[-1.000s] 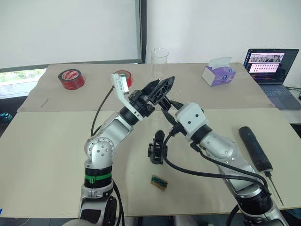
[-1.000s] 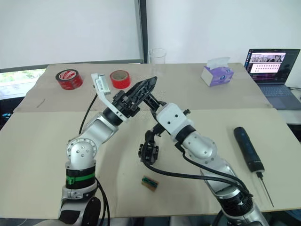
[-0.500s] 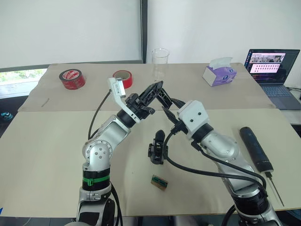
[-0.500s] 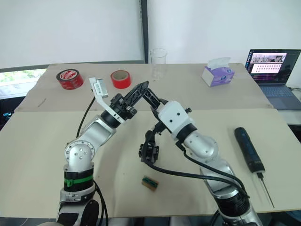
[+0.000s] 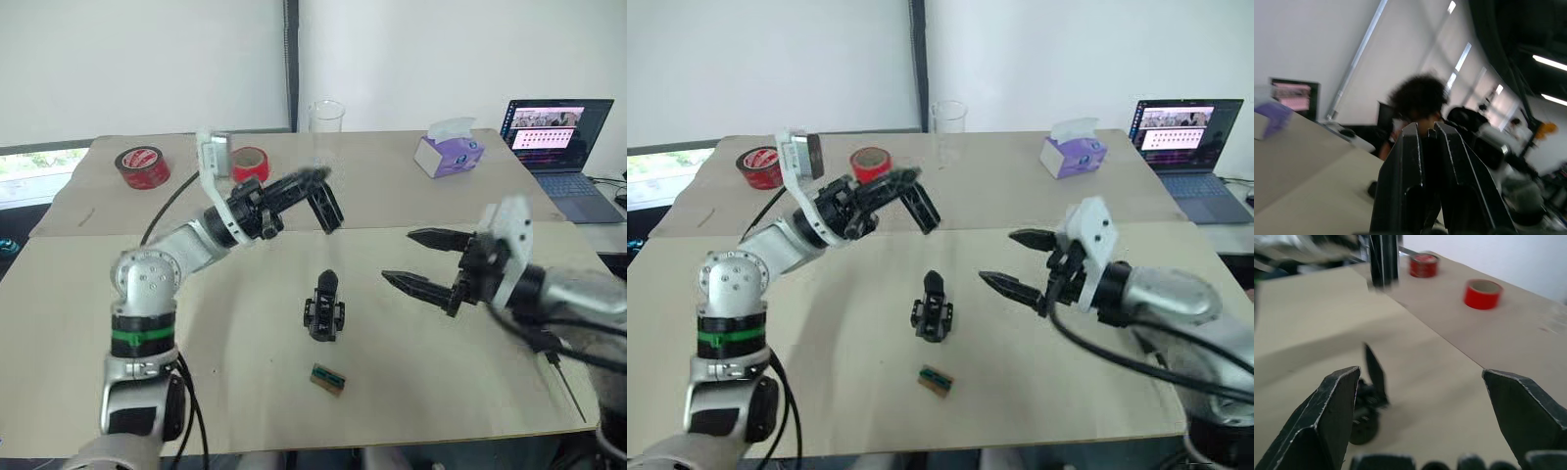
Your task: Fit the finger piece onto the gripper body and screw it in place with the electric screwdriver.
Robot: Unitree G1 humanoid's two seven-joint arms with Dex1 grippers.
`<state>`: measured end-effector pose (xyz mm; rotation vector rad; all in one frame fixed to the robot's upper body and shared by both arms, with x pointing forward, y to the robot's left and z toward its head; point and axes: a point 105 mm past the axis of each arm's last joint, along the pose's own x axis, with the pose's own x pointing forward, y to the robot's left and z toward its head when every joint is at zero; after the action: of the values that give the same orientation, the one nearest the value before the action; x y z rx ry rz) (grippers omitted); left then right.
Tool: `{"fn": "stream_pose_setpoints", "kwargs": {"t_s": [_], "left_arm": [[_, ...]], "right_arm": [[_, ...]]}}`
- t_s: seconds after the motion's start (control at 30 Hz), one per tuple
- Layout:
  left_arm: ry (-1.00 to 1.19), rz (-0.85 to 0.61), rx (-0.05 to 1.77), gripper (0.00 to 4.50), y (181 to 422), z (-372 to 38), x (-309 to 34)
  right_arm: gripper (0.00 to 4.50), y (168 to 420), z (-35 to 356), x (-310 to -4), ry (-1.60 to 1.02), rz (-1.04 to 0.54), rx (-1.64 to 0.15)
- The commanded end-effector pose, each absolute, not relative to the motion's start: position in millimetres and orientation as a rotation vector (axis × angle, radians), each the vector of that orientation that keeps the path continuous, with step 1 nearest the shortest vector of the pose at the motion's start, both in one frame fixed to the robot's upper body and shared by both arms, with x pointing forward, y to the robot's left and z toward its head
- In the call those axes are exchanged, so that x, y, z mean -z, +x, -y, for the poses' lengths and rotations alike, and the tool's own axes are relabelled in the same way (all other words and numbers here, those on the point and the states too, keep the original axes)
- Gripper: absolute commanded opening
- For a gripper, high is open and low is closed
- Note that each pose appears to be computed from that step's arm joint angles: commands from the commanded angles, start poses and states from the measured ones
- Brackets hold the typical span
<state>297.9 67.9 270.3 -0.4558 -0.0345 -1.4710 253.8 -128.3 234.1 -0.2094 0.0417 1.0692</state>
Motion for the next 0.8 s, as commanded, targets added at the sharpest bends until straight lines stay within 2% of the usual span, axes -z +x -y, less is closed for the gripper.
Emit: {"fn": "stream_pose_setpoints", "kwargs": {"t_s": [0.03,0.23,0.37,0.8], "left_arm": [[-0.331,-0.060,1.685,0.00,276.3,-56.6,-268.2],[-0.208,-0.104,1.786,0.00,271.2,-45.9,-262.1],[-0.171,-0.114,1.800,0.00,270.2,-40.9,-255.8],[-0.137,-0.152,1.742,0.00,280.2,-43.2,-248.8]], "right_arm": [[4.49,240.2,112.9,-237.8,-0.087,-0.161,-1.221],[4.49,236.7,97.5,-235.4,0.040,-0.315,-1.294],[4.49,229.1,82.8,-240.9,0.134,-0.336,-1.350],[4.49,221.3,63.1,-240.4,0.226,-0.356,-1.342]]}}
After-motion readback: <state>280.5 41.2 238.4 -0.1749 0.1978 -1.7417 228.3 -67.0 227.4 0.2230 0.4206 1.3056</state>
